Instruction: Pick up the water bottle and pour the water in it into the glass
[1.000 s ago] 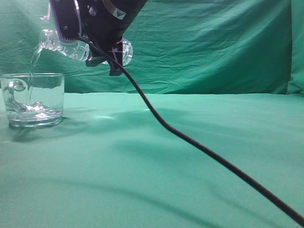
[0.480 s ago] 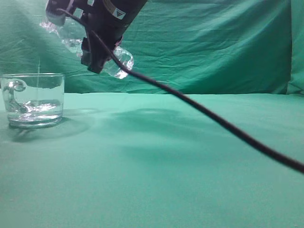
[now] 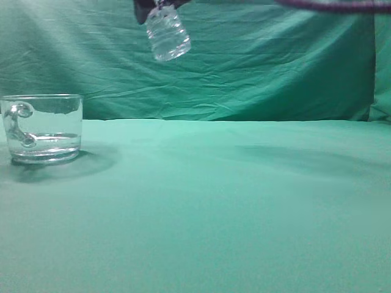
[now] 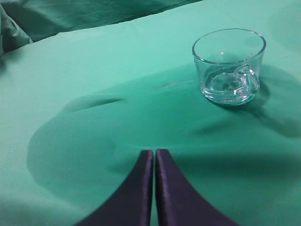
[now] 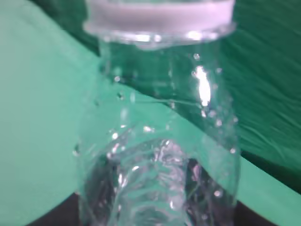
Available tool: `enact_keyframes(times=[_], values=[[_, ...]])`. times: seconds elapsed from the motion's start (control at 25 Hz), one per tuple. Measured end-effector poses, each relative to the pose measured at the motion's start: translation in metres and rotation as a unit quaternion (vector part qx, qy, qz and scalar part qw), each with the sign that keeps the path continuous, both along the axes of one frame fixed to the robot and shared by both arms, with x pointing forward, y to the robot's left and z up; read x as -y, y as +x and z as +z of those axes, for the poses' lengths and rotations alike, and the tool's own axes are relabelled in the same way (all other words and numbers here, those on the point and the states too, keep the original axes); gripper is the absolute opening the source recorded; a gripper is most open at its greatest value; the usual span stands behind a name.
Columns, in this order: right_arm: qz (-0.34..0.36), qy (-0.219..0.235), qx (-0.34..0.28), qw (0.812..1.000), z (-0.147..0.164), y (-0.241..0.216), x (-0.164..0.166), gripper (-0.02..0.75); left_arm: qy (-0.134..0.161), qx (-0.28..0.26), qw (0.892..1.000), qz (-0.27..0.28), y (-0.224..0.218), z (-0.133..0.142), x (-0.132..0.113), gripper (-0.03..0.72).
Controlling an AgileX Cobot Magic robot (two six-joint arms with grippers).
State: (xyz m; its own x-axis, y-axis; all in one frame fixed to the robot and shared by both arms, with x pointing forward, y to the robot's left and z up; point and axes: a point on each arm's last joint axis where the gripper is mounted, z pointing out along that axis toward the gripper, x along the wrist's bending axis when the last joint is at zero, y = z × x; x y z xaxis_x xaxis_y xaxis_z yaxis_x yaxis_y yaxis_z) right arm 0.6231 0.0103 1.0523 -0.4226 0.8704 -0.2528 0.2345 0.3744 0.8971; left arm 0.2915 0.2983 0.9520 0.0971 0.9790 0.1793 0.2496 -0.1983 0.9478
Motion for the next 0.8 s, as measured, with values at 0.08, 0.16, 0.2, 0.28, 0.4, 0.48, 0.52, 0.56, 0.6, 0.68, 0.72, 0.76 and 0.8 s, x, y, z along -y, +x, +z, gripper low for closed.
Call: enact_keyframes(times=[0.08,0.16,0.2,0.28,0.4,0.48,0.52,0.56,0.6,0.68,0.72,0.76,0.8], values=[[-0.042,0.000,-0.030,0.999,0.018,-0.007,0.015,0.314,0.000,0.000,1.000,0.000,0.000,0.000,0.000,0.000],[-0.049,-0.013,-0.066,0.996,0.026,-0.013,0.025,0.314,0.000,0.000,1.000,0.000,0.000,0.000,0.000,0.000],[-0.051,-0.007,-0.093,0.994,0.031,-0.016,0.031,0.314,0.000,0.000,1.000,0.000,0.000,0.000,0.000,0.000],[-0.033,-0.014,-0.136,0.990,0.034,-0.019,0.039,0.314,0.000,0.000,1.000,0.000,0.000,0.000,0.000,0.000],[-0.003,0.012,-0.179,0.984,0.046,-0.022,0.053,0.314,0.000,0.000,1.000,0.000,0.000,0.000,0.000,0.000],[0.012,0.028,-0.188,0.982,0.056,-0.021,0.065,0.314,0.000,0.000,1.000,0.000,0.000,0.000,0.000,0.000],[0.017,0.039,-0.189,0.981,0.062,-0.021,0.072,0.314,0.000,0.000,1.000,0.000,0.000,0.000,0.000,0.000],[0.020,0.045,-0.189,0.981,0.066,-0.020,0.080,0.314,0.000,0.000,1.000,0.000,0.000,0.000,0.000,0.000],[0.021,0.060,-0.186,0.980,0.071,-0.021,0.088,0.314,0.000,0.000,1.000,0.000,0.000,0.000,0.000,0.000],[0.016,0.083,-0.170,0.982,0.075,-0.021,0.106,0.314,0.000,0.000,1.000,0.000,0.000,0.000,0.000,0.000],[0.013,0.090,-0.161,0.983,0.074,-0.022,0.114,0.314,0.000,0.000,1.000,0.000,0.000,0.000,0.000,0.000],[0.010,0.092,-0.155,0.984,0.071,-0.026,0.125,0.314,0.000,0.000,1.000,0.000,0.000,0.000,0.000,0.000],[0.007,0.094,-0.141,0.985,0.069,-0.029,0.132,0.314,0.000,0.000,1.000,0.000,0.000,0.000,0.000,0.000]])
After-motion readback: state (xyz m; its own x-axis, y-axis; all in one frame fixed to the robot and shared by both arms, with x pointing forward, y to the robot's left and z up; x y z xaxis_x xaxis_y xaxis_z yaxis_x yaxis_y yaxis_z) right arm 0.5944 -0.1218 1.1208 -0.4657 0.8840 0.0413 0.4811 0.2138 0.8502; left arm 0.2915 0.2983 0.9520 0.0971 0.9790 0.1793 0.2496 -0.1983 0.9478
